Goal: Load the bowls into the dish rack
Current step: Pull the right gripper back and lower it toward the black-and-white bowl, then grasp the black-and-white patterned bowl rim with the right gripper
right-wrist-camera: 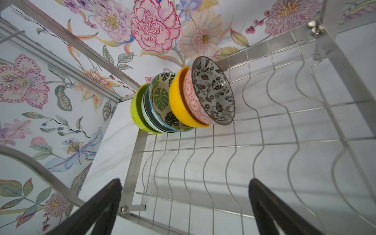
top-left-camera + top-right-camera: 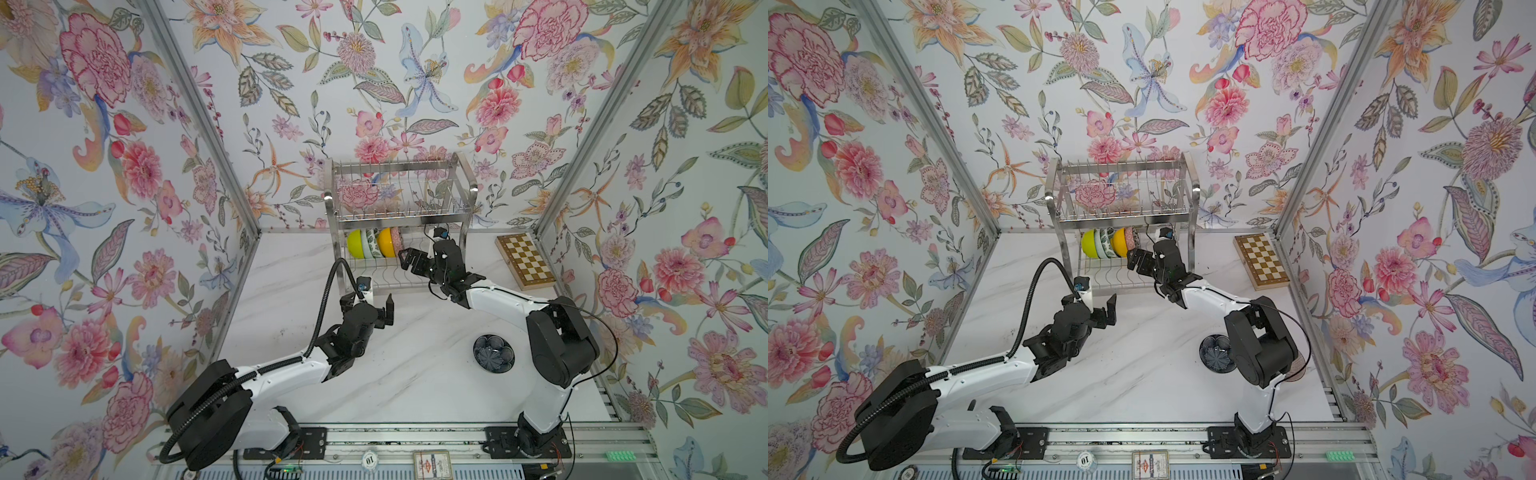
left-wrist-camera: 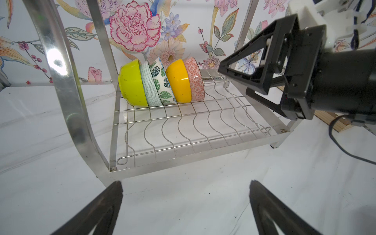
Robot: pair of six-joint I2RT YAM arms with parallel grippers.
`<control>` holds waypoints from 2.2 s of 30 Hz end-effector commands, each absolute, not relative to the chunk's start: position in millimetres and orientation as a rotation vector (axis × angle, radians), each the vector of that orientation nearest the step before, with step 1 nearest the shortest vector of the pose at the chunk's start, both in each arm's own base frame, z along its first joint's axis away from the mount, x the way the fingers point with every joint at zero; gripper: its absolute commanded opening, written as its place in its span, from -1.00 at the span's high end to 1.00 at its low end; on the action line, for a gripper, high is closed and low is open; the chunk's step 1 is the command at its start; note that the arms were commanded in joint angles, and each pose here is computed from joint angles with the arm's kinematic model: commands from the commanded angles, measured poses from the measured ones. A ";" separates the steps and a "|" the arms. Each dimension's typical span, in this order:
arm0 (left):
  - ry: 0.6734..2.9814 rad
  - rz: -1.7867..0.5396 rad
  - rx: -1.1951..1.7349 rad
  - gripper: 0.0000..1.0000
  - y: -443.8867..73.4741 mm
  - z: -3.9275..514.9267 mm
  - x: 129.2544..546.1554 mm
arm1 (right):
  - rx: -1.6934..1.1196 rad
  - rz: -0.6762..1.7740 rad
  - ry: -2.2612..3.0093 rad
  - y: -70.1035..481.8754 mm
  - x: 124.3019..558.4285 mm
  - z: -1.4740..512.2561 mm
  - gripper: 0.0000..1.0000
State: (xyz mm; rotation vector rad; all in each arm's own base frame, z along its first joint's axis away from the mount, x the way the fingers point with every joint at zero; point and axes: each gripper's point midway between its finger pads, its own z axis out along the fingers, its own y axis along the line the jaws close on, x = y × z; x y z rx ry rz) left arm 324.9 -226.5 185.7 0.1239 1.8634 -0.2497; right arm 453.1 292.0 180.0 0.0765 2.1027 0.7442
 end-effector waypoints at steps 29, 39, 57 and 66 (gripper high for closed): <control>1.728 -0.565 0.291 -0.98 -307.1 179.6 279.2 | 0.413 -0.022 2.540 112.1 294.2 109.7 -0.85; 1.739 -0.589 0.304 -0.98 -316.2 170.4 278.0 | 0.521 -0.036 2.589 97.6 258.7 87.7 -0.74; 1.756 -0.596 0.317 -0.98 -318.0 162.8 274.4 | 0.577 -0.013 2.653 102.7 245.3 40.4 0.00; 1.757 -0.590 0.319 -0.98 -319.4 164.4 274.6 | 0.576 -0.042 2.675 95.4 236.7 25.4 0.43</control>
